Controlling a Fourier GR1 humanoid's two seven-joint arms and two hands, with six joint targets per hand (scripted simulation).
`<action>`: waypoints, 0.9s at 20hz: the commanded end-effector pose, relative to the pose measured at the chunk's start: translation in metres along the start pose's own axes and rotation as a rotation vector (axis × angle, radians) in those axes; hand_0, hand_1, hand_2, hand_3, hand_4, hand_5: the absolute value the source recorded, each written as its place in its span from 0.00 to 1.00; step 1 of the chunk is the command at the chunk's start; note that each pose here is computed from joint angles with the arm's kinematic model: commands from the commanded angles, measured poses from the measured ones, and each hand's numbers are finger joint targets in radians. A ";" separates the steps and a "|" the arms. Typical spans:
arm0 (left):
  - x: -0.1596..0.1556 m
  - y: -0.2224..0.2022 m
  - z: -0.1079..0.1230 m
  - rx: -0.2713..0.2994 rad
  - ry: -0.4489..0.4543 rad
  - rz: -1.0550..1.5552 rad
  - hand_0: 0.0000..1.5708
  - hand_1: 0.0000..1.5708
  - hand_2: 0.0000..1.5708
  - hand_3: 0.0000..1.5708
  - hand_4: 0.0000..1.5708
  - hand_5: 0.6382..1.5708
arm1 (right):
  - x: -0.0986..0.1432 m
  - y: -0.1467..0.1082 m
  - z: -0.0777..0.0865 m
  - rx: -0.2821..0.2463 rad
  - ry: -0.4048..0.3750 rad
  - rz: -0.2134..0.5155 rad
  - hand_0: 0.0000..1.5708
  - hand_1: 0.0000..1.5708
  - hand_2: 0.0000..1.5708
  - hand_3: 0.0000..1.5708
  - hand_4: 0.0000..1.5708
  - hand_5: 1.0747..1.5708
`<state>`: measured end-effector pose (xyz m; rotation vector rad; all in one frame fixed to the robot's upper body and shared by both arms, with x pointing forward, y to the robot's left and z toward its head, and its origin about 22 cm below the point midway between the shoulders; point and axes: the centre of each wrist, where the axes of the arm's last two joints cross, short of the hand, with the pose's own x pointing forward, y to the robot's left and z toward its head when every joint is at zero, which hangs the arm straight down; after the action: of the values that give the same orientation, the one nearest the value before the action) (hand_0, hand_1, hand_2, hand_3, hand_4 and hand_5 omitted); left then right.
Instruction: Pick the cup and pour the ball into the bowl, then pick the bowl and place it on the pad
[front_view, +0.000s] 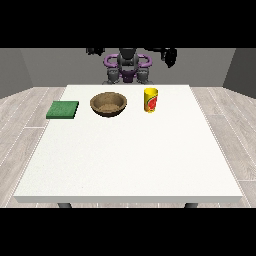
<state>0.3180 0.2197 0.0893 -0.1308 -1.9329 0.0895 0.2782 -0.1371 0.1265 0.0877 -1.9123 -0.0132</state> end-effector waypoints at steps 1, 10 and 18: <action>-0.028 -0.002 0.016 -0.021 -0.035 -0.016 0.00 0.00 0.00 0.00 0.00 0.97 | -0.004 -0.012 -0.010 -0.006 -0.039 0.073 0.00 0.00 0.28 0.44 0.46 1.00; -0.055 0.004 0.018 -0.039 -0.079 -0.048 0.00 0.00 0.00 0.00 0.00 0.96 | -0.009 -0.083 -0.050 -0.108 -0.073 0.115 0.00 0.00 0.27 0.41 0.43 1.00; -0.122 0.019 0.057 0.002 0.006 -0.092 0.00 0.00 0.00 0.00 0.00 0.96 | -0.010 -0.075 -0.056 -0.098 -0.022 0.153 0.00 0.00 0.28 0.38 0.41 0.99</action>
<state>0.3183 0.2164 -0.0138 -0.0694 -1.9794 0.0307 0.3383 -0.2064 0.1363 -0.1164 -1.9631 -0.0125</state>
